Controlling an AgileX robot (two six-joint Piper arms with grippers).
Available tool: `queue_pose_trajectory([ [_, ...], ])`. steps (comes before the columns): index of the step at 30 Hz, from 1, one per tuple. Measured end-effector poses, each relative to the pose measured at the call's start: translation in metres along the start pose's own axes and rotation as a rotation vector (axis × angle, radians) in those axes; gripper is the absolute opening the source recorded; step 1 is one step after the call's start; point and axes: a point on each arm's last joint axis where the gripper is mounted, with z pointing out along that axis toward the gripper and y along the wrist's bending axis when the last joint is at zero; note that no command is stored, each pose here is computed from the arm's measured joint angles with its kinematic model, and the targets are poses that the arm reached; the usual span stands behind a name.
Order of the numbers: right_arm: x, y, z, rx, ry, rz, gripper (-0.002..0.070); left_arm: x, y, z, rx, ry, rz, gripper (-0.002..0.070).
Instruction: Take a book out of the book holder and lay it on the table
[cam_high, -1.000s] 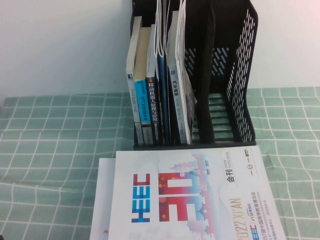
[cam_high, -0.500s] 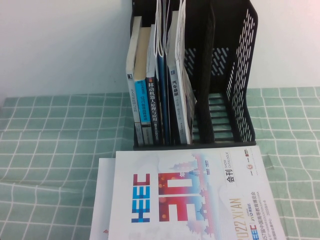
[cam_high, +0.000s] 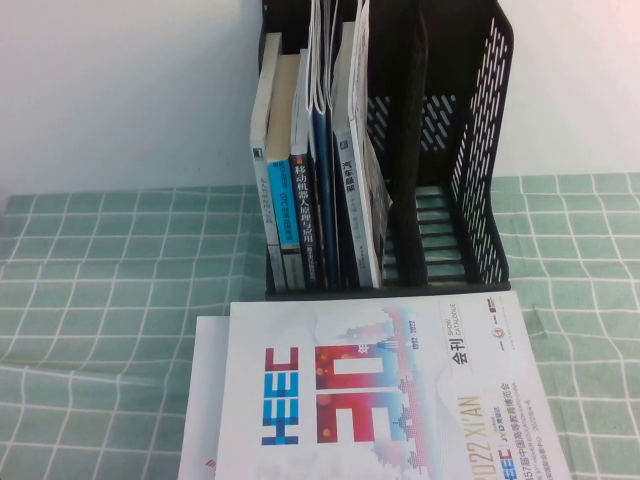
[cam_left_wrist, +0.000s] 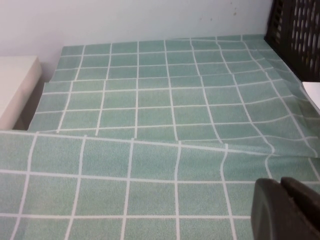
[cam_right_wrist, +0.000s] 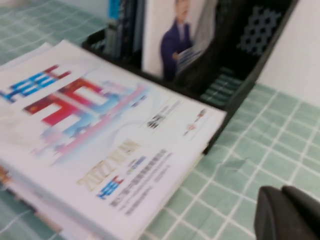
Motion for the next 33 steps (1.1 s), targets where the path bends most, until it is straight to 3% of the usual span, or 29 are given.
queue_pose_trajectory([
  [8, 0.004, -0.013, -0.004, 0.360, -0.069, 0.047, -0.0002, 0.000, 0.000, 0.000, -0.001, 0.000, 0.002, -0.0003],
  [13, 0.022, -0.018, 0.013, 0.478, -0.124, -0.006, -0.0002, 0.000, 0.000, 0.000, -0.001, 0.000, 0.002, -0.0003],
  [21, 0.072, -0.015, 0.032, 0.485, 0.096, 0.070, -0.0002, 0.000, 0.000, 0.000, -0.001, 0.000, 0.002, -0.0003],
  [33, 0.073, -0.016, 0.031, 0.508, 0.112, 0.084, -0.0002, 0.000, 0.000, 0.000, -0.001, 0.000, 0.003, -0.0003],
])
